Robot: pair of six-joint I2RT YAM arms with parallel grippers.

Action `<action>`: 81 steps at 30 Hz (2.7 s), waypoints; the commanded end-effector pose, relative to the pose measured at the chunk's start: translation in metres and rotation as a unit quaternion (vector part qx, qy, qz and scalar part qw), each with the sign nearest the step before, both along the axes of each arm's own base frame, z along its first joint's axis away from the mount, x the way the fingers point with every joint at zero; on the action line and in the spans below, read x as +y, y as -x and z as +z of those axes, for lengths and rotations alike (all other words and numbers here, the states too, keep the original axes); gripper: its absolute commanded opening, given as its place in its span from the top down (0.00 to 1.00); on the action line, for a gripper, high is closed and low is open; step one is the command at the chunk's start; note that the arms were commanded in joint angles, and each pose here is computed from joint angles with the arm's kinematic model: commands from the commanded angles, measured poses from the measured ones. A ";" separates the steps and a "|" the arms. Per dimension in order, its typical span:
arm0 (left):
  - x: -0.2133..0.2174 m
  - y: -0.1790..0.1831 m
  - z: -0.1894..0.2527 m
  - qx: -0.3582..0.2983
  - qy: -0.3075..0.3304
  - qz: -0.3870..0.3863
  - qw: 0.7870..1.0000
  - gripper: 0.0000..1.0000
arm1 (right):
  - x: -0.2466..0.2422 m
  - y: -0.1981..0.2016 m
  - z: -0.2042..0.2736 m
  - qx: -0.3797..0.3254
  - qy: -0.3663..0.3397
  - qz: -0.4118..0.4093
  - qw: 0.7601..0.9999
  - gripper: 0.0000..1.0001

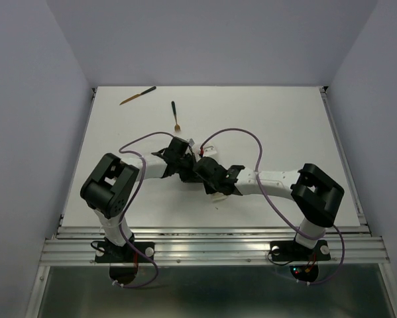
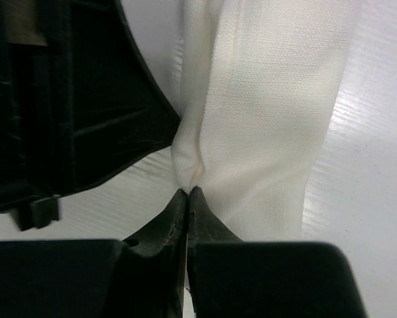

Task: Fold the napkin into a case and place the utensils inside
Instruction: Smooth out the smaller rectangle-folded napkin at the center of the board.

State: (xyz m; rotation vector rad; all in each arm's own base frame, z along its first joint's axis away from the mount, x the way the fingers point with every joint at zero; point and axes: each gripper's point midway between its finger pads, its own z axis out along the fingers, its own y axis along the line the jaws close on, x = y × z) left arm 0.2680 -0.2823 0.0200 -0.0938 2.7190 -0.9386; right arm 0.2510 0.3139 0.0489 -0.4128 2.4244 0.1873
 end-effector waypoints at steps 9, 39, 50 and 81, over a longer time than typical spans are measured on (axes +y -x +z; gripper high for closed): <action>0.019 -0.012 0.042 -0.041 0.021 0.021 0.999 0.91 | 0.007 0.002 0.001 -0.018 -0.039 0.000 0.999 0.80; -0.005 -0.047 0.065 -0.061 0.030 0.005 0.998 0.94 | -0.033 0.000 0.059 -0.046 -0.112 -0.038 0.992 0.52; -0.004 -0.012 0.028 -0.018 0.031 -0.011 0.999 1.00 | -0.035 -0.008 0.050 -0.059 -0.045 -0.011 0.997 0.52; -0.012 -0.007 0.009 -0.001 0.028 -0.020 0.999 1.00 | -0.024 -0.010 0.045 -0.085 0.014 -0.007 0.996 0.99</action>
